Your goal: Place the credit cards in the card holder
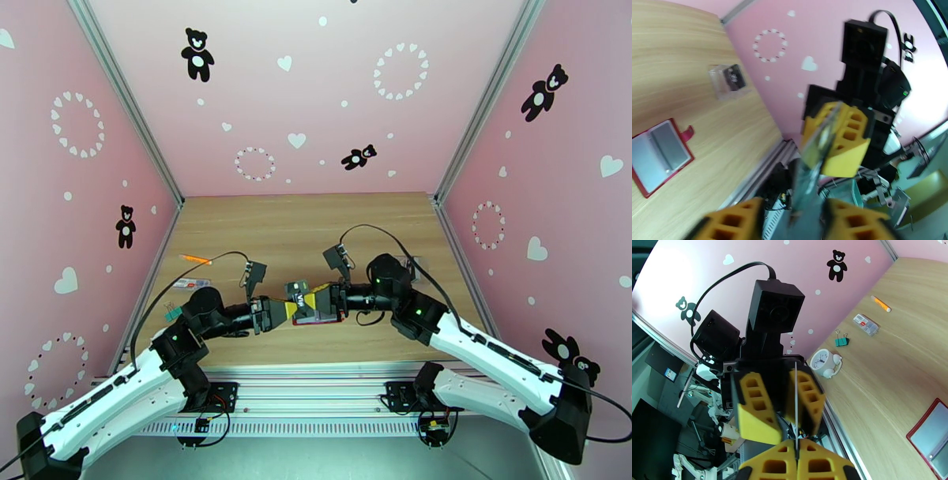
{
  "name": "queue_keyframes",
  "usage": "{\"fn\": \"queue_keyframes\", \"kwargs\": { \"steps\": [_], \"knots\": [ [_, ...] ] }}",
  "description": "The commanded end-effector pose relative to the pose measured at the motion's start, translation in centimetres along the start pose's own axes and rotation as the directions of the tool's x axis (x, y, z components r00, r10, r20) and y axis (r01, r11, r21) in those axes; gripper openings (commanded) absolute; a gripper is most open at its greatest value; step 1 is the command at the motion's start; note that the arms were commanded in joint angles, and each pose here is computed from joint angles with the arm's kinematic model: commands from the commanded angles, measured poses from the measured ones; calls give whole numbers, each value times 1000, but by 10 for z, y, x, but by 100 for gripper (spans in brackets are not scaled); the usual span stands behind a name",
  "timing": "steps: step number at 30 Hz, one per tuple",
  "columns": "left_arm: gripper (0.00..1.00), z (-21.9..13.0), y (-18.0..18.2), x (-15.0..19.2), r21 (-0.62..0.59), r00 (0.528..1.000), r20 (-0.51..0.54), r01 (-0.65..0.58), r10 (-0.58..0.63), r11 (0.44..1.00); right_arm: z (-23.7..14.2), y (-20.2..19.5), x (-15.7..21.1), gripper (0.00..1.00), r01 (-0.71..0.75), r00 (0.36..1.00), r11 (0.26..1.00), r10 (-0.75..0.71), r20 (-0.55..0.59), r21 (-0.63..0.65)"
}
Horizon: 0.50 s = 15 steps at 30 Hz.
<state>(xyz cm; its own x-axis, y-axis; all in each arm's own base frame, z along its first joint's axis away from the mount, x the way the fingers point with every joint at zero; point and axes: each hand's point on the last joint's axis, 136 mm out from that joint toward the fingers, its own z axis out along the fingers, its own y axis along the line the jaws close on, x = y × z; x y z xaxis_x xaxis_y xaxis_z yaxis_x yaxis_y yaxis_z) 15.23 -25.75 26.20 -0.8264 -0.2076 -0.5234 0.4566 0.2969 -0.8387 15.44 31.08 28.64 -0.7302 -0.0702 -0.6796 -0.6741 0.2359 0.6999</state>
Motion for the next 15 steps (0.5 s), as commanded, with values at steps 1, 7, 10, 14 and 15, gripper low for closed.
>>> {"fn": "queue_keyframes", "kwargs": {
  "steps": [1, 7, 10, 14, 15],
  "knots": [
    [68, -7, 58, -4, -262, 996, 74, 76, -59, 962, -12, -36, 2, 0, -46, 999, 986, 47, -6, 160],
    [64, -1, 125, 6, -444, 987, 92, 162, -135, 881, -27, -157, 38, 0, -327, 929, 816, 369, 6, 476],
    [57, 13, 145, 12, -485, 986, 49, 164, -161, 859, -21, -186, 53, 0, -362, 907, 772, 422, 5, 522],
    [50, 34, 163, 15, -516, 984, 2, 154, -179, 843, -11, -210, 61, 0, -395, 886, 742, 464, 9, 542],
    [48, 37, 167, 15, -528, 984, -3, 151, -180, 836, -8, -213, 62, 0, -402, 880, 740, 474, 5, 540]
  ]
}}
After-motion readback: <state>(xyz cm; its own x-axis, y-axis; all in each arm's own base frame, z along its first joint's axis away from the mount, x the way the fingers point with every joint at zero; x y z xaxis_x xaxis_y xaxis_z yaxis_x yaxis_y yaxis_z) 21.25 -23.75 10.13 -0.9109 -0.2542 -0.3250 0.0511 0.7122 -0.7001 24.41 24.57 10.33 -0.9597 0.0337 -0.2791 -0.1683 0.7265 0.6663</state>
